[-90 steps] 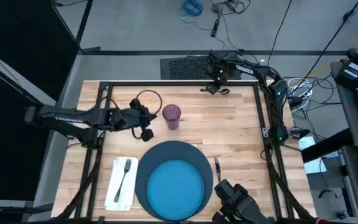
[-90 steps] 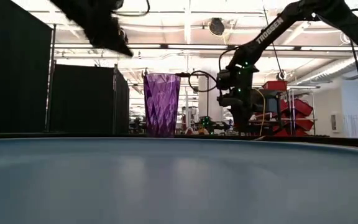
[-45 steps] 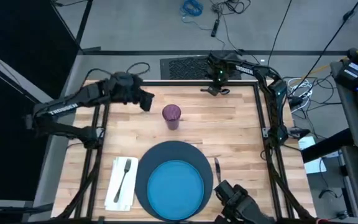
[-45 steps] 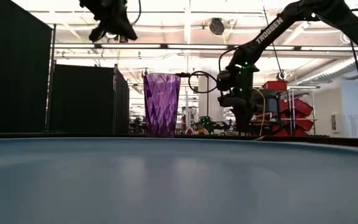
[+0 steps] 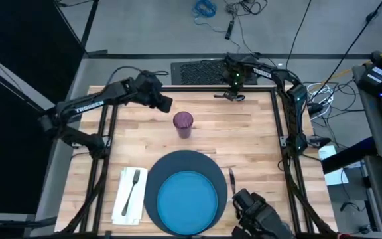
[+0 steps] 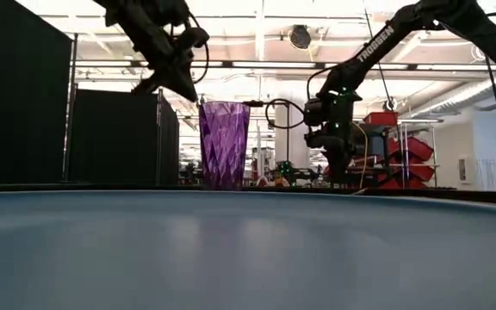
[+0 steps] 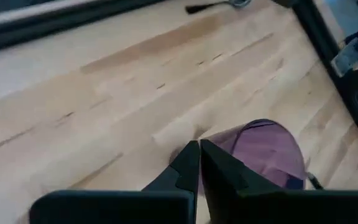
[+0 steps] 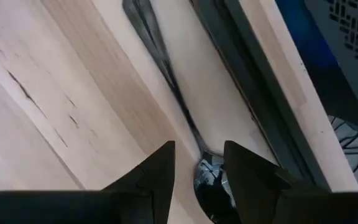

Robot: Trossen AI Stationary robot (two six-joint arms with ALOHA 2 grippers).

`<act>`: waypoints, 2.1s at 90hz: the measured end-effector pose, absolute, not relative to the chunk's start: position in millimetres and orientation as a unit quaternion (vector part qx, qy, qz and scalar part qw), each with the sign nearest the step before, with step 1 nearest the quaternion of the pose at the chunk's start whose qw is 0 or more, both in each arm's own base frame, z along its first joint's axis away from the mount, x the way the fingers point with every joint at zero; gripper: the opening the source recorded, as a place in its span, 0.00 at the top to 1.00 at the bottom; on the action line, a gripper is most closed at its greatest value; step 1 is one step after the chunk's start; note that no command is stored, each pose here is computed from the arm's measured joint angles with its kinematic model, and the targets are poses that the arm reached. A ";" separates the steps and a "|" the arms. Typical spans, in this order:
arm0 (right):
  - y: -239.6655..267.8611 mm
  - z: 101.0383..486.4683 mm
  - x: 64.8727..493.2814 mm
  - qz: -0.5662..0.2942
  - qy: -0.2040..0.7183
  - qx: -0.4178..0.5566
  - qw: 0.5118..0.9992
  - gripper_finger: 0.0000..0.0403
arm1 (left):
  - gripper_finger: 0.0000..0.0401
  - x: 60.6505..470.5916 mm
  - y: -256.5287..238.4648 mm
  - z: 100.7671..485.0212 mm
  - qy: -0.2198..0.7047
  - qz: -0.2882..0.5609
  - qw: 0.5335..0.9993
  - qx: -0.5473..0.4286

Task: Set table place
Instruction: Put the spoon beside the knife

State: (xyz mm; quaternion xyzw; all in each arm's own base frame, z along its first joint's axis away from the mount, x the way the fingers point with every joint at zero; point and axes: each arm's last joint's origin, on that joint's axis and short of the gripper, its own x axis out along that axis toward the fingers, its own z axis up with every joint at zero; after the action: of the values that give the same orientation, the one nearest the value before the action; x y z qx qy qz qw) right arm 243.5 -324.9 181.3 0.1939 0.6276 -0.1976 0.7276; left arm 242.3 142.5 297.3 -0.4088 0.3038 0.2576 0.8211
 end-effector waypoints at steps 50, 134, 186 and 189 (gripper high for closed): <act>-327.9 181.6 241.4 -0.199 0.624 0.189 0.732 0.69 | 0.74 264.6 133.5 297.9 0.276 0.170 0.836 -0.442; -327.3 181.9 241.2 -0.199 0.625 0.192 0.730 0.69 | 0.64 266.3 136.6 310.2 0.399 0.228 0.795 -0.396; -327.4 182.1 241.3 -0.196 0.626 0.187 0.731 0.69 | 0.64 300.5 137.4 270.4 0.466 0.208 0.774 -0.375; -327.4 182.1 241.2 -0.196 0.626 0.187 0.731 0.69 | 0.64 301.1 137.7 269.1 0.467 0.208 0.773 -0.375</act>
State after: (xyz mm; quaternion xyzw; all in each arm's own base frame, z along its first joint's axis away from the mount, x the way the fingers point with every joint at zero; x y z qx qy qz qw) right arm 241.2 -327.4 182.1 0.1873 0.6259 -0.1956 0.7314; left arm 301.1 137.7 269.1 -0.3750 0.4670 0.2082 0.7733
